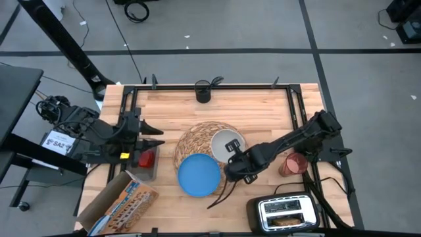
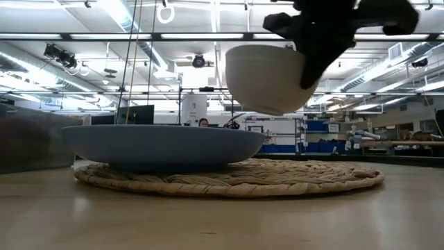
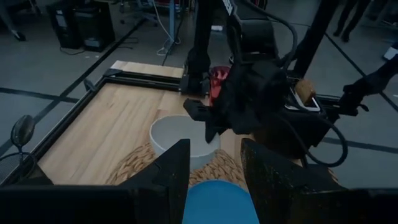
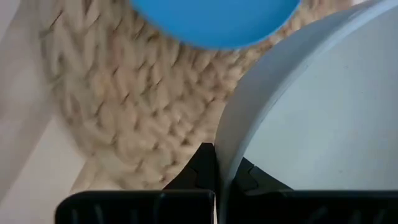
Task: Arrange a breakfast setting
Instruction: Put the white bowl on the brown placemat at the top of the blue plate
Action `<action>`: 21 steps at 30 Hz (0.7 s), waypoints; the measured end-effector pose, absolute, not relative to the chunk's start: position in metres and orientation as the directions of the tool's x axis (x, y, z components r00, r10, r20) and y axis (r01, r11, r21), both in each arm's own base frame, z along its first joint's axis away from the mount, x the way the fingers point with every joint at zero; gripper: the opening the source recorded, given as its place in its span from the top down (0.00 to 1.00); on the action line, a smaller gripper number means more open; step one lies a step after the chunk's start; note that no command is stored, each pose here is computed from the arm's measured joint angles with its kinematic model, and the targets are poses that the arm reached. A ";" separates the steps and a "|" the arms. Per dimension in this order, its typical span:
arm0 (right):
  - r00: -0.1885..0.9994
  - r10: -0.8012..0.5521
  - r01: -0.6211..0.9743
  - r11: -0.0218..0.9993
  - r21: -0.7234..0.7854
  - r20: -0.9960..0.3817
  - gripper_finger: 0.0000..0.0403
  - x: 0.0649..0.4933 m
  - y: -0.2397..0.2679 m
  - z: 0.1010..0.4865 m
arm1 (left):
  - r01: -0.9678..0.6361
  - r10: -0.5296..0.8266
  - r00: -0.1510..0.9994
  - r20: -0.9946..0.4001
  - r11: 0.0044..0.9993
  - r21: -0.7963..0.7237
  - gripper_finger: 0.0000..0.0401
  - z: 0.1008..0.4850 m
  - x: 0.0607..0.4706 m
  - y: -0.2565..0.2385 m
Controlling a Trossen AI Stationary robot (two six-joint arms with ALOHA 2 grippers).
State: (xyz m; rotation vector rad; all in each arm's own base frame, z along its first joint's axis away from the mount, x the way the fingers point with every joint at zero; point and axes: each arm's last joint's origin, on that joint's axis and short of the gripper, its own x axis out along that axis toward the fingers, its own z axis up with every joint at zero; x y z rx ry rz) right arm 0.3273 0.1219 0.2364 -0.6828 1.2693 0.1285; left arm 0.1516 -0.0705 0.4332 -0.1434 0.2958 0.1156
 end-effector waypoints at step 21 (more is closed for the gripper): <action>0.286 -0.140 -0.564 0.775 -0.285 -0.948 0.95 0.376 0.062 0.181 | -0.195 0.192 0.981 -0.040 0.978 -0.070 0.63 0.462 0.164 -0.055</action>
